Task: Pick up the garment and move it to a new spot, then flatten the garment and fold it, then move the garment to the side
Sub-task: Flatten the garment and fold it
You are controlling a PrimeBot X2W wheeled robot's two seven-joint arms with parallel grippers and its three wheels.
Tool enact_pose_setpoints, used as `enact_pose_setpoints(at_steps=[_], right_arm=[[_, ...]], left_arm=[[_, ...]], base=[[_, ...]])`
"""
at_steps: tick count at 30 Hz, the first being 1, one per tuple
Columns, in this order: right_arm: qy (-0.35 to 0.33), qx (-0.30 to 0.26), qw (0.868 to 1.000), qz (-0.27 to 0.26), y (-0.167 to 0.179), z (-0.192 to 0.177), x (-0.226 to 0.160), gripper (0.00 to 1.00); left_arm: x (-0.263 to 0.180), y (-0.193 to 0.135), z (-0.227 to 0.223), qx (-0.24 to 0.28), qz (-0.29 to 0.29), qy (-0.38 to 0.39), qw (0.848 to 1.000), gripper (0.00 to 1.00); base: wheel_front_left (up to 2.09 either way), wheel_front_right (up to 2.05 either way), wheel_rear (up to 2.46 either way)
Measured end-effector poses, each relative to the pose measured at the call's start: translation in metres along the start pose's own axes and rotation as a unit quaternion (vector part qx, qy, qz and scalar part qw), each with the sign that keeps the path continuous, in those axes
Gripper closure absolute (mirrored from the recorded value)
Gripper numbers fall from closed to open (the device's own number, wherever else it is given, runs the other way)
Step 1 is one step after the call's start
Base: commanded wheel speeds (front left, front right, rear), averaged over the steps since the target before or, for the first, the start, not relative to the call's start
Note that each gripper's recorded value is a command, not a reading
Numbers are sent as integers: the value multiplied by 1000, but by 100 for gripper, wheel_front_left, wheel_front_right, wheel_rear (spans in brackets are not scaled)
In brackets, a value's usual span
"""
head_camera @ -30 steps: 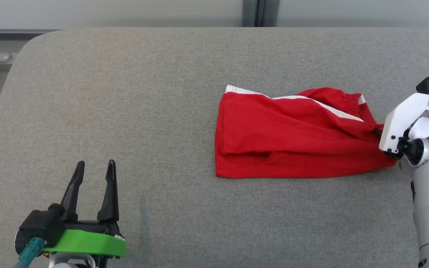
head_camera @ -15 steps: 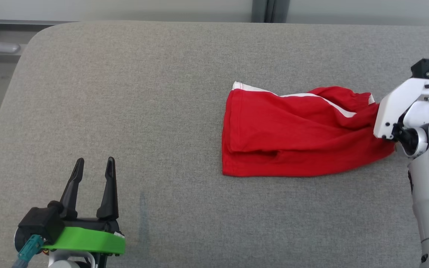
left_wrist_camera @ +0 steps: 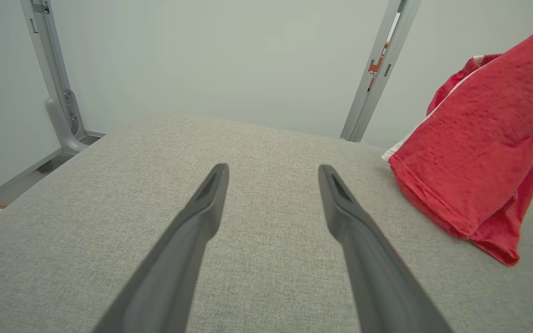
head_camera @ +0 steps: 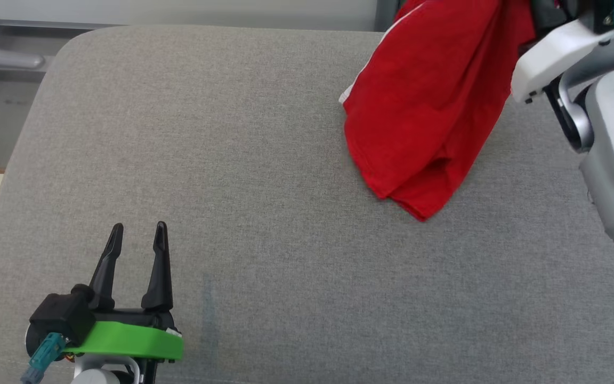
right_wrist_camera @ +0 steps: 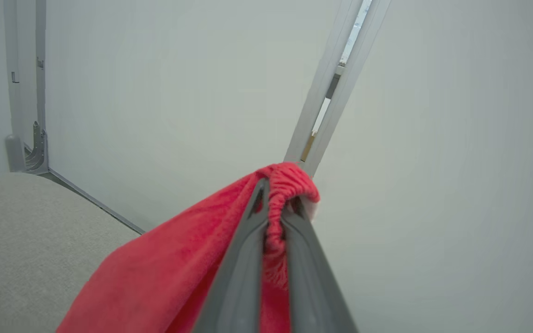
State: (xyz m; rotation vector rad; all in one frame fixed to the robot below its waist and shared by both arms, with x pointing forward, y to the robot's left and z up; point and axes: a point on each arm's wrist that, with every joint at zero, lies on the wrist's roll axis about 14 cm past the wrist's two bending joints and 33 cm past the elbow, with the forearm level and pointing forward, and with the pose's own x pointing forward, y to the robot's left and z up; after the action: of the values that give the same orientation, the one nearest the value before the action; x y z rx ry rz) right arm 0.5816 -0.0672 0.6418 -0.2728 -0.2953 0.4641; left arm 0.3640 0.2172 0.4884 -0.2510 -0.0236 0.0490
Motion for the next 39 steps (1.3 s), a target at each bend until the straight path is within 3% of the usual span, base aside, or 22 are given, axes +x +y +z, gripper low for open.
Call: enact_pose_setpoints(at_steps=[4,6,10,16,19,20,21,24,29,34,37,39], right_arm=[[97,7,994,57,29,-61,-34,100],[162,16,984,76,38,-98,-64,100],[266,26,961,76,22,-150,-127,100],[350,24,935,48,-6,-184,-191,100],[384,7,921,67,1,-196,-219,100],[395,6,915,77,8,-200,-229,60],[407,11,909,85,16,-204,-238,0],[418,32,904,83,22,-206,-254,0],[399,54,914,46,4,-192,-254,0],[347,78,935,-8,-26,-165,-245,0],[312,109,943,-27,-24,-150,-243,0],[295,159,941,-37,-8,-140,-246,0]], left_arm=[[-2,-2,1,-4,-1,-4,1000,0],[-3,-3,0,-5,-2,-2,1000,0],[-2,-8,-1,-7,-10,-1,1000,0],[2,-17,-2,-9,-24,-1,1000,0],[3,-22,-2,-10,-32,-1,999,0],[3,-23,-2,-10,-33,-2,999,0],[3,-24,-1,-10,-35,-3,999,0],[2,-26,-1,-11,-38,-4,999,0],[1,-29,3,-11,-41,-10,999,0],[-2,-30,6,-12,-41,-14,999,0],[-3,-30,8,-13,-42,-18,999,0],[-5,-31,10,-13,-41,-21,999,0]], base=[[0,0,0],[0,0,0],[0,0,0],[0,0,0],[0,0,0],[0,0,0],[0,0,0],[0,0,0],[0,0,0],[0,0,0],[0,0,0],[0,0,0]])
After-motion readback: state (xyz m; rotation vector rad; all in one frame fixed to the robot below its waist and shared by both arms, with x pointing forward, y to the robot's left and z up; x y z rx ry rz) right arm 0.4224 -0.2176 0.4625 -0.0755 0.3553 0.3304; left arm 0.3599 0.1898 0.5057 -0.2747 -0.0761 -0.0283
